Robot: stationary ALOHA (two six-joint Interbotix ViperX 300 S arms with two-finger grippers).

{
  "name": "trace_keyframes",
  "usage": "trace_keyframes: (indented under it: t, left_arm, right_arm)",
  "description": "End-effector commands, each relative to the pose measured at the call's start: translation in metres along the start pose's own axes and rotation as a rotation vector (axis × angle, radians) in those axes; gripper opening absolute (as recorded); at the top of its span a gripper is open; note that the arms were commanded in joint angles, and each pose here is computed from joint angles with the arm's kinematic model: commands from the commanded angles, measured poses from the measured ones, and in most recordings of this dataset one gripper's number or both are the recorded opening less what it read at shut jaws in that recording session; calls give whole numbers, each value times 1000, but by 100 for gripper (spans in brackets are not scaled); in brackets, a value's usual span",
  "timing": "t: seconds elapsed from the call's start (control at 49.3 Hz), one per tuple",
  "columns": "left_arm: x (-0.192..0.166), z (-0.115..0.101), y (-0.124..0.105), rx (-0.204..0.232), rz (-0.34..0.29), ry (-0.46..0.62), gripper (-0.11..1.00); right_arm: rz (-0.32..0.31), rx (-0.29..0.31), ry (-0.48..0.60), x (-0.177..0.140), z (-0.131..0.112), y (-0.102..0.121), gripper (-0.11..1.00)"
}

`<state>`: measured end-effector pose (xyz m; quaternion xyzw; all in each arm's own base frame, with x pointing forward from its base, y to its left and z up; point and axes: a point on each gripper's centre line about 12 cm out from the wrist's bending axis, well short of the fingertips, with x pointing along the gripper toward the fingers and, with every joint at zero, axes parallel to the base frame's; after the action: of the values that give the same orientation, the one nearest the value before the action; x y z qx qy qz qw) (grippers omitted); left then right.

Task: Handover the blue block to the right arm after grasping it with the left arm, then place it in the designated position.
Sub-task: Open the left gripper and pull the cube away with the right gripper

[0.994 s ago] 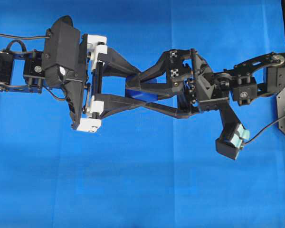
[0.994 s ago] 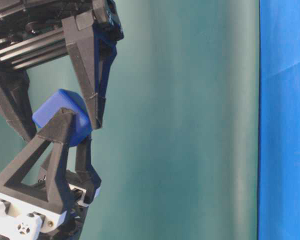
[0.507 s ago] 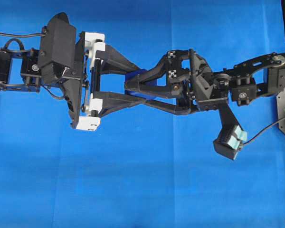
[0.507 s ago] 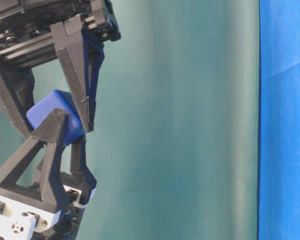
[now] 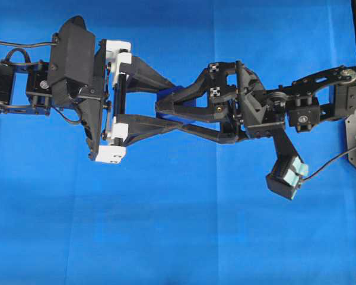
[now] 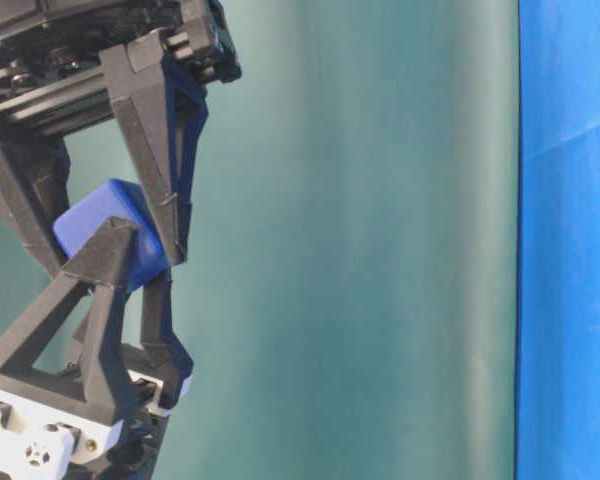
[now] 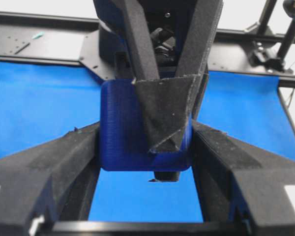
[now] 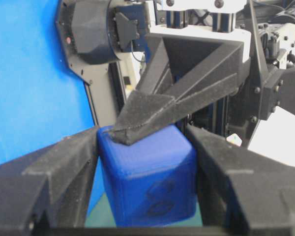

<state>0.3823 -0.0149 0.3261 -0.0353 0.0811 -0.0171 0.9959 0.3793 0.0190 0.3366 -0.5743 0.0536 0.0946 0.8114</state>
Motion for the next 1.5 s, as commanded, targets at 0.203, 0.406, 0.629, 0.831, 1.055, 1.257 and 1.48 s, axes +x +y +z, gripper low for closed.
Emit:
trace_keyframes:
  t: [0.203,0.406,0.629,0.831,1.055,1.257,1.48]
  left_arm:
    - [-3,11,-7,1,-19,-37,49]
    - [-4,12,-7,7,-19,-43,86]
    - [-4,14,-6,7,-18,-48,92]
    - [-5,15,-5,4,-13,-50,92]
    - [-16,17,-4,7,-12,-62,92]
    - [-23,14,-3,7,-9,-58,92]
    - [-30,11,-3,7,-9,-58,92]
  right_arm:
    - [-50,7,-17,-6,6,-19,48]
    - [-47,6,-24,-6,8,-17,48]
    - [-47,5,-24,-7,9,-17,48]
    - [-47,5,-24,-12,8,-16,48]
    - [-50,35,-1,-33,7,-12,47]
    - [-53,67,29,-57,8,-8,43]
    - [-50,74,51,-76,12,-4,42]
